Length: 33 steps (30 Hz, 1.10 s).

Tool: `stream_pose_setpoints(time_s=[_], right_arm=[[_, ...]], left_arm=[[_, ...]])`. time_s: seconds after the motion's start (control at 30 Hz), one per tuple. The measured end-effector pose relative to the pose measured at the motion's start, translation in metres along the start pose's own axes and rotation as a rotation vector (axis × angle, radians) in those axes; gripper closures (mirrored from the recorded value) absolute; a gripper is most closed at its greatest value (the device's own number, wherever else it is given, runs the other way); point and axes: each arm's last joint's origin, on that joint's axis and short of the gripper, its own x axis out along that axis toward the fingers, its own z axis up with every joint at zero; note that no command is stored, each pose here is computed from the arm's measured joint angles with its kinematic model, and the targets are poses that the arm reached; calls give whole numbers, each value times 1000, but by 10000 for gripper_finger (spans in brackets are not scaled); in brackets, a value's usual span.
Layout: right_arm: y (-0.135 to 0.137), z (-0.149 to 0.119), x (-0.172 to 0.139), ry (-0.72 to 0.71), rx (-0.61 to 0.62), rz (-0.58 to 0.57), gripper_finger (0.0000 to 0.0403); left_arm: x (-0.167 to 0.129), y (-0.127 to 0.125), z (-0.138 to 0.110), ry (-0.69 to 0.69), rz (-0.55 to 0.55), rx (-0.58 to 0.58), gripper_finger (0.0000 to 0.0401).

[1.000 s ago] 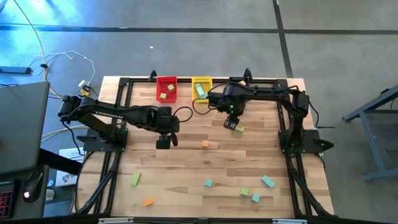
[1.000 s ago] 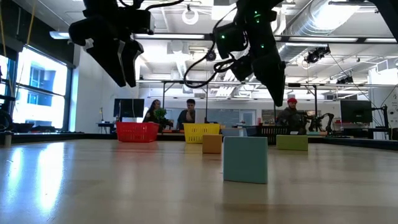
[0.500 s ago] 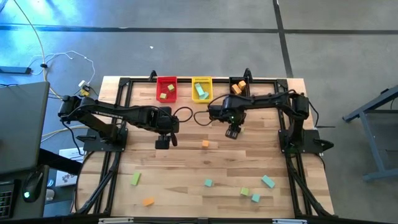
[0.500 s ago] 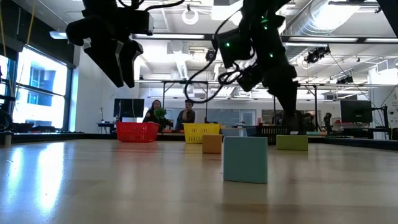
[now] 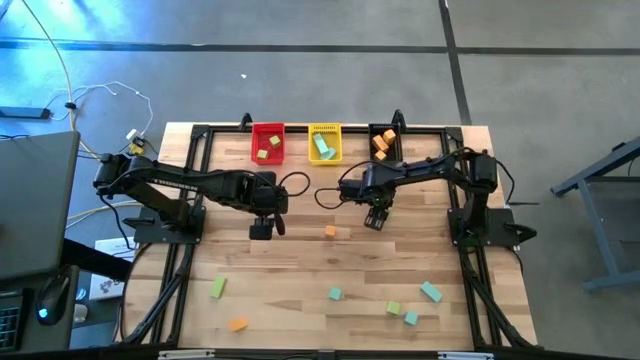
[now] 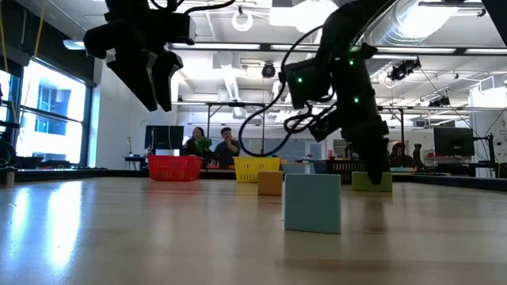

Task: Sort & place blocks by color
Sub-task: Put the green block into the red basket

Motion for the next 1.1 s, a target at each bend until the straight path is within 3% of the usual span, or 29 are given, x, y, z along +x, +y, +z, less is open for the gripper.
stream_pose_setpoints(time_s=[0.43,0.63,0.77,1.1], right_arm=[[4,-1,12,-45,13,2,380],[12,2,7,-73,-4,8,378],[18,5,2,-101,-14,72,364],[24,18,-8,-257,-73,190,377]], left_arm=[[0,0,0,2,5,20,146],[13,-2,-11,27,5,91,146],[27,-4,-18,19,7,86,146],[48,3,-31,-48,-85,66,146]])
